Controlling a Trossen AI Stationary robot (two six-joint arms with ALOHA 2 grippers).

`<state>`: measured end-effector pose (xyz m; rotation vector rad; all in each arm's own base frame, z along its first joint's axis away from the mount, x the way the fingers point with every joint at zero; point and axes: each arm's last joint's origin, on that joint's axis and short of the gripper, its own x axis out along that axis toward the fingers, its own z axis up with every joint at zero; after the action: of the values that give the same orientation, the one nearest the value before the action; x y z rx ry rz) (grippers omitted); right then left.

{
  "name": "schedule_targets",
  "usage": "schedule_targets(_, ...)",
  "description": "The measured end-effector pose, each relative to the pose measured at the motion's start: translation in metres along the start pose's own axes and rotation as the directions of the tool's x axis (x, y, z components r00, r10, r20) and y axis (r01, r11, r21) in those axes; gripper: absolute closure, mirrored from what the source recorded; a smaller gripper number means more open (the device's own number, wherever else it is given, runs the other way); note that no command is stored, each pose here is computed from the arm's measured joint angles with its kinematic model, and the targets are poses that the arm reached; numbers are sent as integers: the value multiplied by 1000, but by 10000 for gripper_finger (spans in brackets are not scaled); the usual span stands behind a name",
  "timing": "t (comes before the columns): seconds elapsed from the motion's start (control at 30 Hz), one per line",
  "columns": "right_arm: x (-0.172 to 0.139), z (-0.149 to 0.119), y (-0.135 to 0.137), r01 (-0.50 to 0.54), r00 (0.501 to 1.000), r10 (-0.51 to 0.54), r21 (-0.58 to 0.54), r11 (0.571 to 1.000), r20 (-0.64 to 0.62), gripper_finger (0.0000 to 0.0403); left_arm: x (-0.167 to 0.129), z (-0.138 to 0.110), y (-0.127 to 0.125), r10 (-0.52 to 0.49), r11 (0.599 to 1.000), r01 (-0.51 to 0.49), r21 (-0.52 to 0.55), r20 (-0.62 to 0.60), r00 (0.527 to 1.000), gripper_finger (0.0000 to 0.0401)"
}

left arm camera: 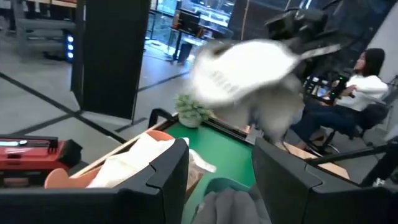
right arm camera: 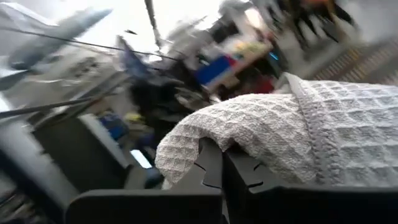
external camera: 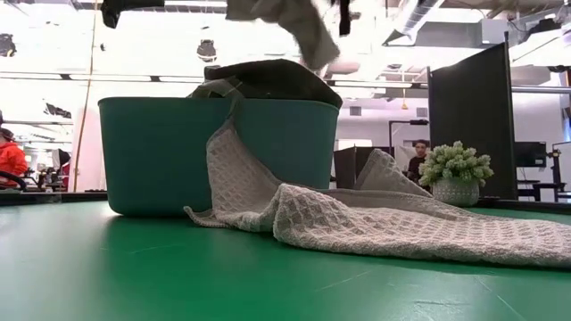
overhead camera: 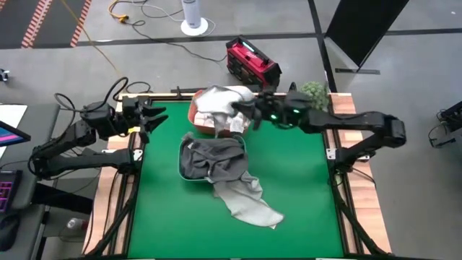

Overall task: Sort towels by color in basket
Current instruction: Put the white patterned towel into the orange bin

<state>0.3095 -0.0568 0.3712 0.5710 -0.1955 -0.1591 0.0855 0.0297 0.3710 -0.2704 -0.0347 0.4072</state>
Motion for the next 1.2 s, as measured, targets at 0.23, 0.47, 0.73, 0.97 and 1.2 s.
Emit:
schedule_targets(0.23,42,-35,-65,41,985,-12,171,984,-170,385,0,0,1,30,999,-30,-12,6,1000,234)
schedule_targets(0.47,80,-37,-100,47,983,-21,142,989,-182,385,0,-1,1,45,998,-45,-38,1,999,234)
schedule_targets(0.73,88,-70,-154,435,699,-367,-43,899,-614,385,0,-2,2,47,998,-48,-43,-9,999,234)
schedule_targets(0.97,70,-75,-139,461,383,-614,-433,775,-690,385,0,-4,3,59,997,-60,-40,-30,998,234)
schedule_targets(1.2,72,-70,-132,315,345,-661,-581,750,-666,381,0,-4,3,81,996,-82,-36,-25,996,234)
